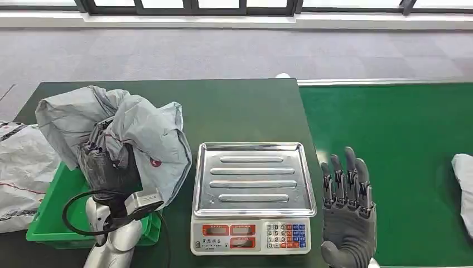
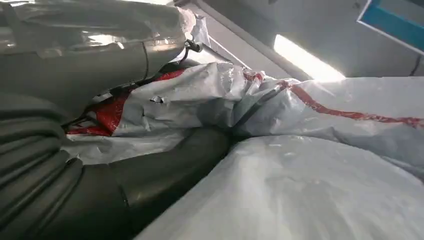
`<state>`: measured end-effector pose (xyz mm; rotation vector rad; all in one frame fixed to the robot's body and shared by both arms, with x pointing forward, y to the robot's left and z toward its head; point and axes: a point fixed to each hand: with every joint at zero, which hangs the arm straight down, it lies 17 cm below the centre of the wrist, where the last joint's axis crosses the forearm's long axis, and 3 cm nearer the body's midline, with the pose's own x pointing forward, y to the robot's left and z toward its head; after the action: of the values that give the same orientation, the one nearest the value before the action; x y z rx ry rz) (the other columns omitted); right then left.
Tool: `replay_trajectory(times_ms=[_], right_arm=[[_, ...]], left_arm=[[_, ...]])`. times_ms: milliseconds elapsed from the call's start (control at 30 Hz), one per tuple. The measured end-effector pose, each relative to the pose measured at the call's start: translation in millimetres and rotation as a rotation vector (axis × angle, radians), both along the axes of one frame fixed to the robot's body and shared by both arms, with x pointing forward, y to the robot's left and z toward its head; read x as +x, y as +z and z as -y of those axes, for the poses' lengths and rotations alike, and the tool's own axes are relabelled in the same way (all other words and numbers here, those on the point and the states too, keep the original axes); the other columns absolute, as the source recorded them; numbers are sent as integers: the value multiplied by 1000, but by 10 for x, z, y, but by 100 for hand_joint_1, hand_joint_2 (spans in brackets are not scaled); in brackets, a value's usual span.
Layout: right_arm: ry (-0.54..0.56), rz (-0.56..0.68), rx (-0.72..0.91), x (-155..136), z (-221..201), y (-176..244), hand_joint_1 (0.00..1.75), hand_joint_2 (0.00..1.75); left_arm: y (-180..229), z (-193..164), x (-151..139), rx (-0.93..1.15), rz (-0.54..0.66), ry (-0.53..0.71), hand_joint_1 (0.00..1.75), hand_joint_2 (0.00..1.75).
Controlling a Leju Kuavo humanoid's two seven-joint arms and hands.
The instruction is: Moved the parcel from conveyor to table for the left to box.
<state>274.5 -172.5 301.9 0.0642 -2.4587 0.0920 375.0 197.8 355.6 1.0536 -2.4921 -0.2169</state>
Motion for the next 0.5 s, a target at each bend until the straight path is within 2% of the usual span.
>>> replay_trajectory(times_ms=[67, 133, 267, 367, 500], right_arm=[[10, 0, -1, 3, -20, 0, 0, 175], [21, 5, -3, 24, -41, 12, 0, 175], [23, 10, -8, 57, -55, 16, 0, 175], [22, 8, -11, 63, -63, 6, 0, 175], [27, 6, -13, 75, -78, -4, 0, 175]], left_arm=[[-95, -126, 211, -37, -90, 22, 175, 175], [-361, -414, 592, -78, -230, 62, 175, 175], [-812, -1064, 1096, -103, -331, 144, 175, 175], [-1113, -1446, 1298, -127, -418, 214, 175, 175], [-1374, -1633, 1375, -145, -490, 252, 175, 175]])
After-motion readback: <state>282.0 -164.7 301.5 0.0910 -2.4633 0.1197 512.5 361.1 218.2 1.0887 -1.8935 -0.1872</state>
